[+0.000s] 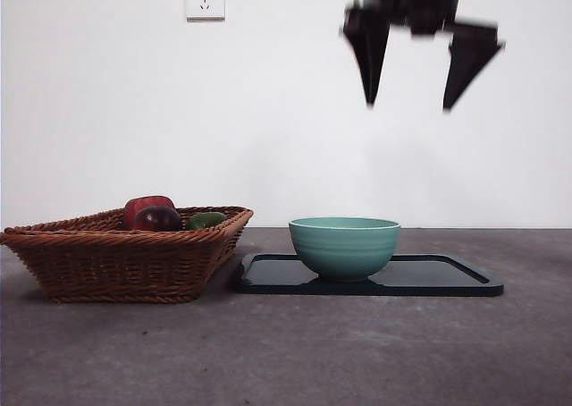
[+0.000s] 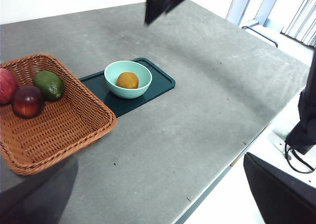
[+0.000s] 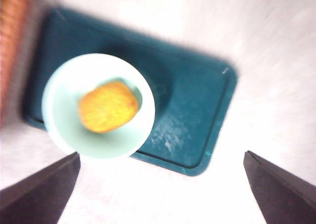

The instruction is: Pick up the wifruite, put it on the bowl, pick up the plate, put it on desk

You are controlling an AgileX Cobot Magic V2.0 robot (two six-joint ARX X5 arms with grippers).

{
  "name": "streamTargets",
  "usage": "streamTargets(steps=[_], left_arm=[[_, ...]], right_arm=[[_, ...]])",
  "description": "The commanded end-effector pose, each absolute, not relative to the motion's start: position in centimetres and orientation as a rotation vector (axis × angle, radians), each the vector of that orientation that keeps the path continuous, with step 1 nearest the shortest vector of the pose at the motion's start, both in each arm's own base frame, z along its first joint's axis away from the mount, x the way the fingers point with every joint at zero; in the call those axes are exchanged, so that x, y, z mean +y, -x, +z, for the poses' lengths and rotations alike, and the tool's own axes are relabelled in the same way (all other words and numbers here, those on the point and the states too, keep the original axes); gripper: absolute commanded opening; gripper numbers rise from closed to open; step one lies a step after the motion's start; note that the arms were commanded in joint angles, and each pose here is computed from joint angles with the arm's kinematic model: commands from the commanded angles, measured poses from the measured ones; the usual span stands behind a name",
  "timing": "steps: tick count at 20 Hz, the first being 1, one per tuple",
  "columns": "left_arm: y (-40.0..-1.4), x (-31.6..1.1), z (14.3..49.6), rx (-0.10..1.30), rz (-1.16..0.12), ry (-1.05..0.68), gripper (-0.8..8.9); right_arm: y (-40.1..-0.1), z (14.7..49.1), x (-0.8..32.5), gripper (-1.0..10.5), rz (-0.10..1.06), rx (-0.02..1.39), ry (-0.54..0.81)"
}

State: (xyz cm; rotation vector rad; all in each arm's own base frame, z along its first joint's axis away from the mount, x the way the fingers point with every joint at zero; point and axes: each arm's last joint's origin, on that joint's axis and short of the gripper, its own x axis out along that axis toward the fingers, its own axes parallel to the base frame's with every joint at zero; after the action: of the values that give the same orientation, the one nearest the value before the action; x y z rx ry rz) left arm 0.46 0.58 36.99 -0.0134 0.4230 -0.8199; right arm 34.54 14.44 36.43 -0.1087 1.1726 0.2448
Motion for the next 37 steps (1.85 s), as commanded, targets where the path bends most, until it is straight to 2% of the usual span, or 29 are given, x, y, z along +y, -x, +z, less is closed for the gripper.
streamTargets(steps=[1, 4, 8, 12, 16, 27, 37], left_arm=[[-0.5, 0.6, 37.3, 0.409, -0.830, 0.021, 6.26], [-0.5, 0.6, 37.3, 0.409, -0.830, 0.021, 6.26], [-0.5, 0.6, 37.3, 0.409, -0.830, 0.021, 6.26], [-0.5, 0.6, 37.3, 0.409, -0.830, 0.021, 6.26], [-0.5, 0.6, 37.3, 0.409, -0.830, 0.021, 6.25], [-0.5, 0.6, 37.3, 0.410, -0.830, 0.024, 6.26], [-0.5, 0.6, 37.4, 0.416, -0.825, 0.056, 6.25]], right_arm=[[-32.1, 38.9, 14.2, 6.0, 0.262, 1.154, 0.129], [-27.7, 42.5, 13.6, 6.0, 0.310, 1.048, 0.126], [-21.3, 44.8, 11.8, 6.0, 0.370, 0.958, 0.129], [-14.8, 44.8, 9.4, 6.0, 0.437, 0.893, 0.124], [-9.8, 43.1, 7.0, 6.0, 0.483, 0.799, 0.052], [-2.7, 35.6, 2.0, 6.0, 0.528, 0.711, -0.047], [0.3, 34.5, -0.2, 6.0, 0.554, 0.584, -0.092]])
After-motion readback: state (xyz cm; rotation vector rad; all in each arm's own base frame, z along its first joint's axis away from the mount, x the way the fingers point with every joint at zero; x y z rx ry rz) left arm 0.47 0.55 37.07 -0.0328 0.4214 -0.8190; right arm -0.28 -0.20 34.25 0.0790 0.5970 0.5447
